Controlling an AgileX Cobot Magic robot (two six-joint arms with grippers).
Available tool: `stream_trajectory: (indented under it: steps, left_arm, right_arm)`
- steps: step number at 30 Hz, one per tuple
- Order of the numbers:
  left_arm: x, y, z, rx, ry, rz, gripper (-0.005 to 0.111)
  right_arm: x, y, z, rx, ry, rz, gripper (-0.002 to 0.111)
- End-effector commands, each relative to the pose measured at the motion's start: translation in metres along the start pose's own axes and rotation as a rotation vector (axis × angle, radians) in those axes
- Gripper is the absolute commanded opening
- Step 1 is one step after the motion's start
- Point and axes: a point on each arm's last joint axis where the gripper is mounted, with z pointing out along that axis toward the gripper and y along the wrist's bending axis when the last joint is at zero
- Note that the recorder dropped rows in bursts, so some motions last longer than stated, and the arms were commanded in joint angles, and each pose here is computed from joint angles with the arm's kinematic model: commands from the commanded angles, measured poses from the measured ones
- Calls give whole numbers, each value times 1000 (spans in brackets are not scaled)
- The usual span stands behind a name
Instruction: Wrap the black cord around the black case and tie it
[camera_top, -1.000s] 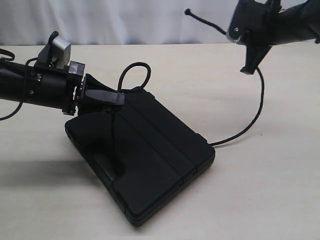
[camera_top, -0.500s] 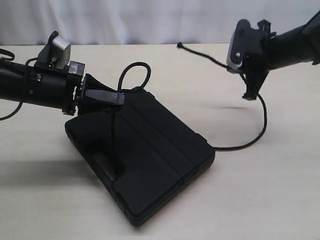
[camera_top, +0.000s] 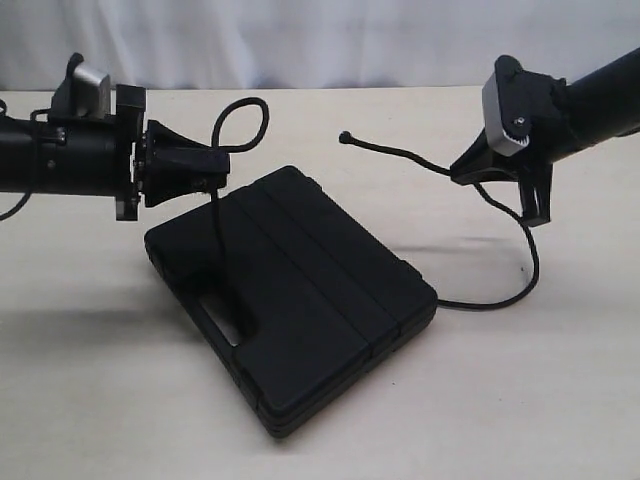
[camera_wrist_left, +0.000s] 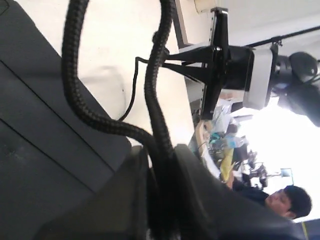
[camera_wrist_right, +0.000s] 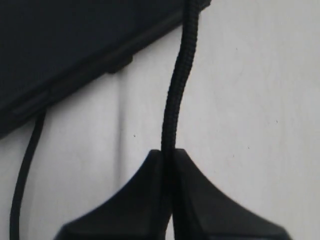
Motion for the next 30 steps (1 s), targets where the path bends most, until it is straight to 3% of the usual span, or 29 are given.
stream_trajectory:
  steps: [1, 6, 18, 30]
  left_arm:
    - [-9, 13, 8, 49, -48, -153, 0]
    - [-14, 14, 15, 56, -31, -205, 0]
    - [-13, -14, 49, 107, 49, -227, 0]
    - [-13, -14, 49, 105, 52, -289, 0]
  right_arm:
    - [-22, 3, 5, -24, -55, -63, 5]
    - [-29, 5, 13, -39, -95, -40, 5]
    - [-17, 10, 36, -120, -137, 34, 5]
    - [2, 3, 26, -70, -119, 90, 5]
